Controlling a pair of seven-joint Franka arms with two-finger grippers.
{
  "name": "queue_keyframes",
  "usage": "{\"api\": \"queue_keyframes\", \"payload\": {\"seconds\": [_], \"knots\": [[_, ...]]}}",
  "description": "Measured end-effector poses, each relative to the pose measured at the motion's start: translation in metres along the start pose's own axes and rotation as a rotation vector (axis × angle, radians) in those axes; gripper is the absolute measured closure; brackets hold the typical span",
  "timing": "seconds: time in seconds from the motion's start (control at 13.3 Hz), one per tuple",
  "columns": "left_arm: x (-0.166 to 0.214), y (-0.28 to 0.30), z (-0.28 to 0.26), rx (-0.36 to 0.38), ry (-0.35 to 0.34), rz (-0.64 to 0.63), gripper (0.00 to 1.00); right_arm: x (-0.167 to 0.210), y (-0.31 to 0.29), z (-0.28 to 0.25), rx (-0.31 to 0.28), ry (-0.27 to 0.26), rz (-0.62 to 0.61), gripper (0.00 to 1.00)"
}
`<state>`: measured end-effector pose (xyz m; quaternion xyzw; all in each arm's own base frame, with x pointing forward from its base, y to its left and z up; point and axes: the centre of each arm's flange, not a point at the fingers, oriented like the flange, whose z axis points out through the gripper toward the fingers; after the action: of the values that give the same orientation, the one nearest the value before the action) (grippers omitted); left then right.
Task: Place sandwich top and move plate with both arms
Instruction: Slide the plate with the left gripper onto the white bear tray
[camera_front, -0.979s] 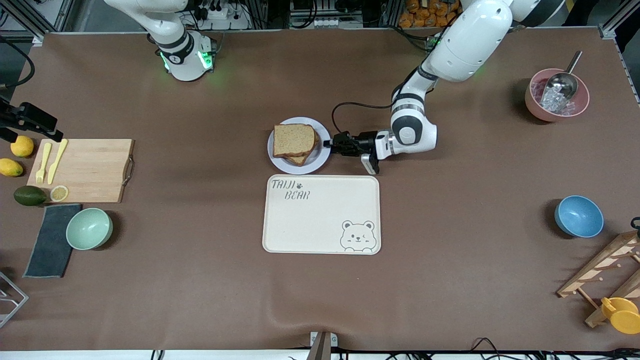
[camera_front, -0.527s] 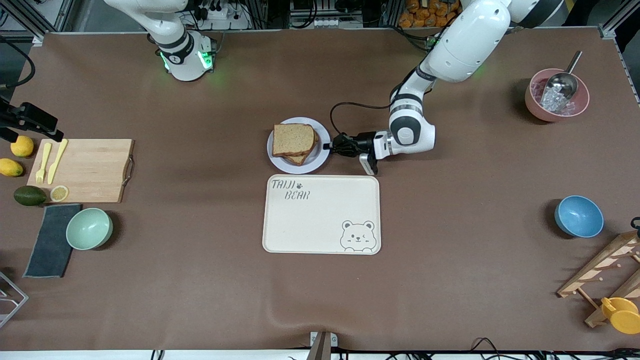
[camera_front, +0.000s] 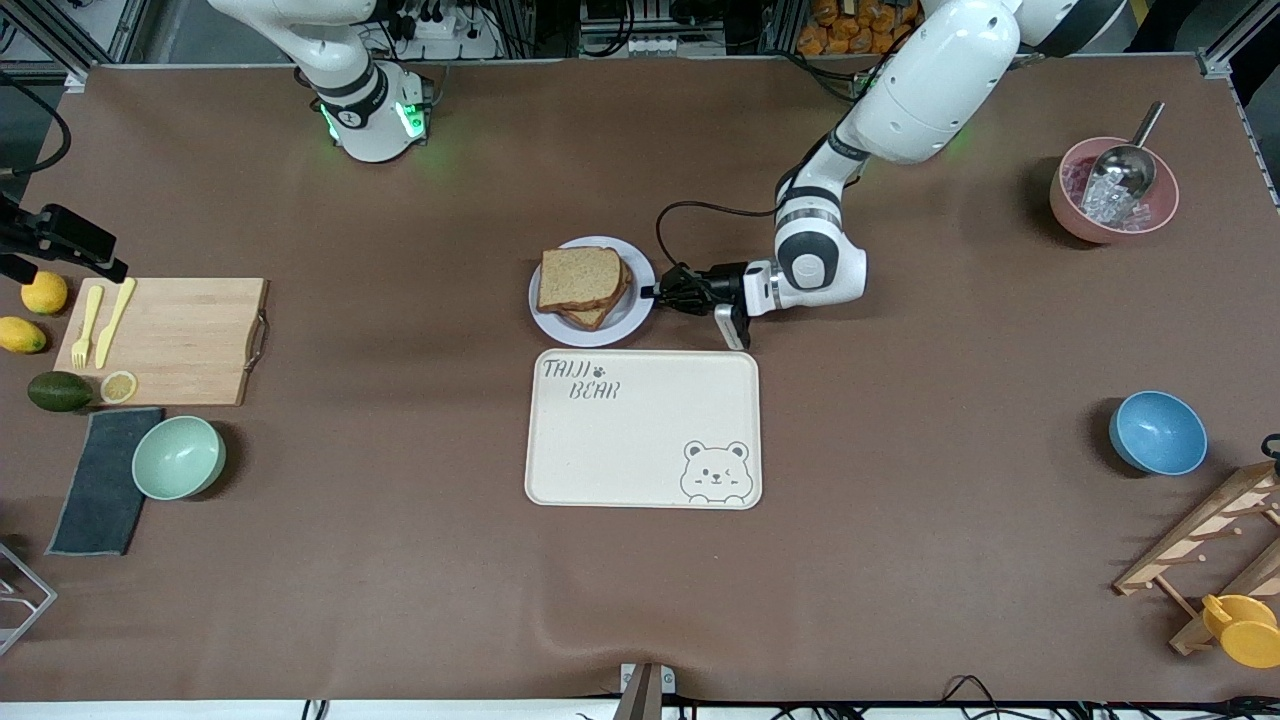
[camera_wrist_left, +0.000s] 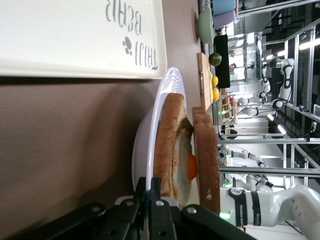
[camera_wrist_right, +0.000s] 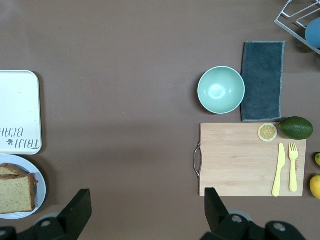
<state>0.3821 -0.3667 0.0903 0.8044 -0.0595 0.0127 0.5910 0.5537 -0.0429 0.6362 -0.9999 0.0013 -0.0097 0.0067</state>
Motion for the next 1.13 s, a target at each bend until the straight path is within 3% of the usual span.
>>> {"api": "queue_keyframes", "payload": {"seconds": [0.68, 1.13], "knots": [[-0.005, 0.022, 0.019, -0.081, 0.055, -0.060, 0.96, 0.000, 0.000, 0.000, 0.000, -0.002, 0.001, 0.00], [0.034, 0.049, 0.005, -0.169, 0.137, -0.057, 0.96, 0.000, -0.002, 0.000, 0.001, -0.002, -0.002, 0.00]]}}
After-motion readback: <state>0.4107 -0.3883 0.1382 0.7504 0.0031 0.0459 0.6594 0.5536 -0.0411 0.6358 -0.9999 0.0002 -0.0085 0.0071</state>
